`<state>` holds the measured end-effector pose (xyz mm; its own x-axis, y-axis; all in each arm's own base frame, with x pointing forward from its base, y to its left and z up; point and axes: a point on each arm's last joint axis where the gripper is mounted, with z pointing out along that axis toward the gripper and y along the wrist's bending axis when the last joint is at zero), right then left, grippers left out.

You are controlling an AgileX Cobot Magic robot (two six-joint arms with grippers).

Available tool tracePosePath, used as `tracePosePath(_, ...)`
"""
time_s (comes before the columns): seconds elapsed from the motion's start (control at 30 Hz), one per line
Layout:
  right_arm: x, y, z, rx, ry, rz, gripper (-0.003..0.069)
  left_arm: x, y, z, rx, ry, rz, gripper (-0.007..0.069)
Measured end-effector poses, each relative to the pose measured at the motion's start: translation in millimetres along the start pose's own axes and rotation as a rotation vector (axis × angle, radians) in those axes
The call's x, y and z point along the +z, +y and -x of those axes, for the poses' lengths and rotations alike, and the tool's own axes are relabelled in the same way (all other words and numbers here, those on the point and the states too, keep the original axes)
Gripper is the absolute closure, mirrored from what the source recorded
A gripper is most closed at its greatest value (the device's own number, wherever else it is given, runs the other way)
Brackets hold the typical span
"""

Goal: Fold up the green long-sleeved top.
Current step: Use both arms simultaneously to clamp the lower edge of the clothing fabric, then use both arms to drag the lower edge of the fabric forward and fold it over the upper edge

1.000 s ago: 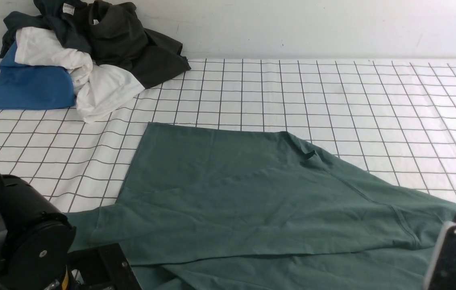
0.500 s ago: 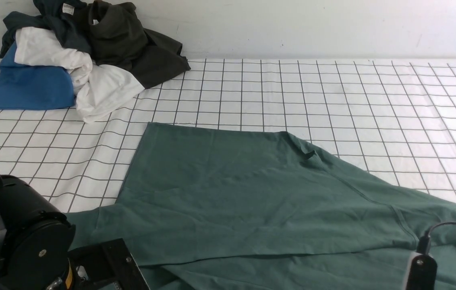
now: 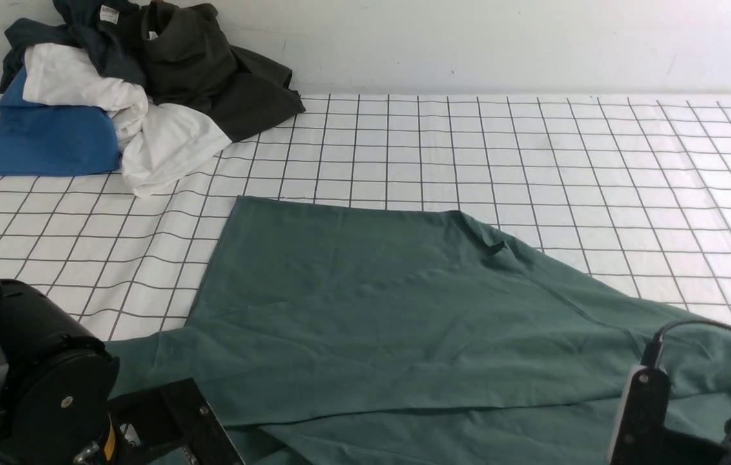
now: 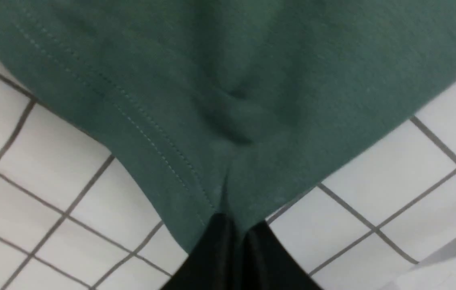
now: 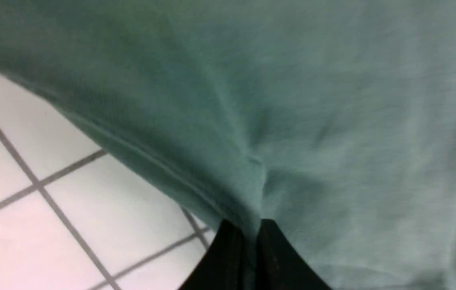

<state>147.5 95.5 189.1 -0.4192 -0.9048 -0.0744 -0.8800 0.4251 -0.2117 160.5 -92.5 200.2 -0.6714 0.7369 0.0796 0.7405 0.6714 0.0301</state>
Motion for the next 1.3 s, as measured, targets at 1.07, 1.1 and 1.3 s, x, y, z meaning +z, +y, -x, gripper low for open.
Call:
tracePosePath(1.07, 21, -263, 78, 0.224, -0.030, 0.035, 0.0650, -78, 237, 190, -0.191, -0.363, 0.148, 0.0612)
tracePosePath(1.1, 26, -266, 79, 0.229, -0.032, 0.028, 0.0650, -74, 240, 194, -0.195, -0.366, 0.144, 0.0612)
tracePosePath(1.3, 44, -279, 84, 0.273, -0.066, -0.011, 0.0647, -55, 258, 200, -0.230, -0.379, 0.133, 0.0610)
